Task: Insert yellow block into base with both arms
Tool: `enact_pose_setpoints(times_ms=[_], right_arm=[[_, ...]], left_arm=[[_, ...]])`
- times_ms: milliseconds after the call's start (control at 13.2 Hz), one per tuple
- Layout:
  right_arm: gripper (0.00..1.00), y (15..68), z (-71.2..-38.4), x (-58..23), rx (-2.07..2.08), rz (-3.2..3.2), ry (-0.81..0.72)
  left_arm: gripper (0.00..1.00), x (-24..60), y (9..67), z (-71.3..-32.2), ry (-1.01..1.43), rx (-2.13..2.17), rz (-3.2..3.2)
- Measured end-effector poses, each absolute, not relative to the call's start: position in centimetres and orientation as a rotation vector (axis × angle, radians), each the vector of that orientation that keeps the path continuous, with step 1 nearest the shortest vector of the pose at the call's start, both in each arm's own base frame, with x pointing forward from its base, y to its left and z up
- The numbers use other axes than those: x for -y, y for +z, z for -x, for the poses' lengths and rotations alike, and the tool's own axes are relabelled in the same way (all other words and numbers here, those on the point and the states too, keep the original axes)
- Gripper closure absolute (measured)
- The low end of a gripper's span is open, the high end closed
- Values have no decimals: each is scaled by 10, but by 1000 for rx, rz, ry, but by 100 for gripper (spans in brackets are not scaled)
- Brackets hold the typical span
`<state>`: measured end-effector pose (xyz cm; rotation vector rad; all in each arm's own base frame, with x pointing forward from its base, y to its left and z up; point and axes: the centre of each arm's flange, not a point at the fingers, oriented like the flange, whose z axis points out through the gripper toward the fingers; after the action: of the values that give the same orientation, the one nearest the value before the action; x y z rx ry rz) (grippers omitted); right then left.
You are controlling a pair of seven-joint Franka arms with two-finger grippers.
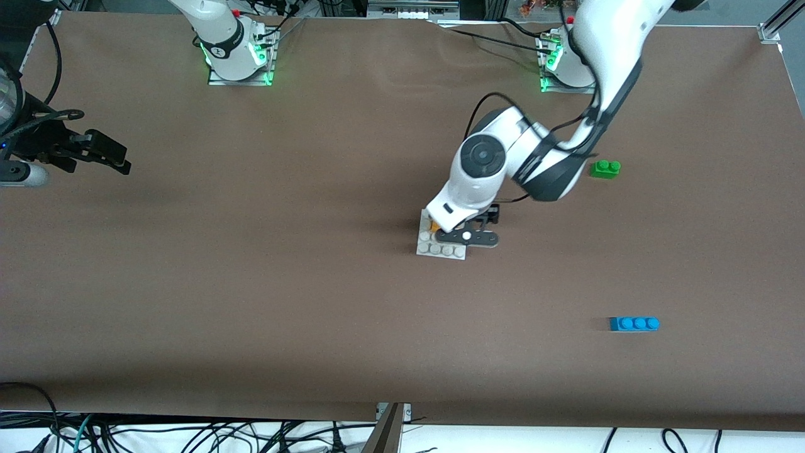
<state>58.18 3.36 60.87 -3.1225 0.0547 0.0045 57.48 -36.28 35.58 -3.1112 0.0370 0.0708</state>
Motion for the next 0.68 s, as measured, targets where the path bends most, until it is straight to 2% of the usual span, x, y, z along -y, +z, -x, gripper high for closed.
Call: enact_pose_setpoints(times_ms=[380, 684], right_arm=[[0, 609, -582, -34, -55, 3122, 5], [0, 609, -582, -34, -54, 3122, 6]], left_arm=[[0, 248, 490, -598, 124, 58, 3037], [0, 109, 550, -630, 159, 82, 3159]])
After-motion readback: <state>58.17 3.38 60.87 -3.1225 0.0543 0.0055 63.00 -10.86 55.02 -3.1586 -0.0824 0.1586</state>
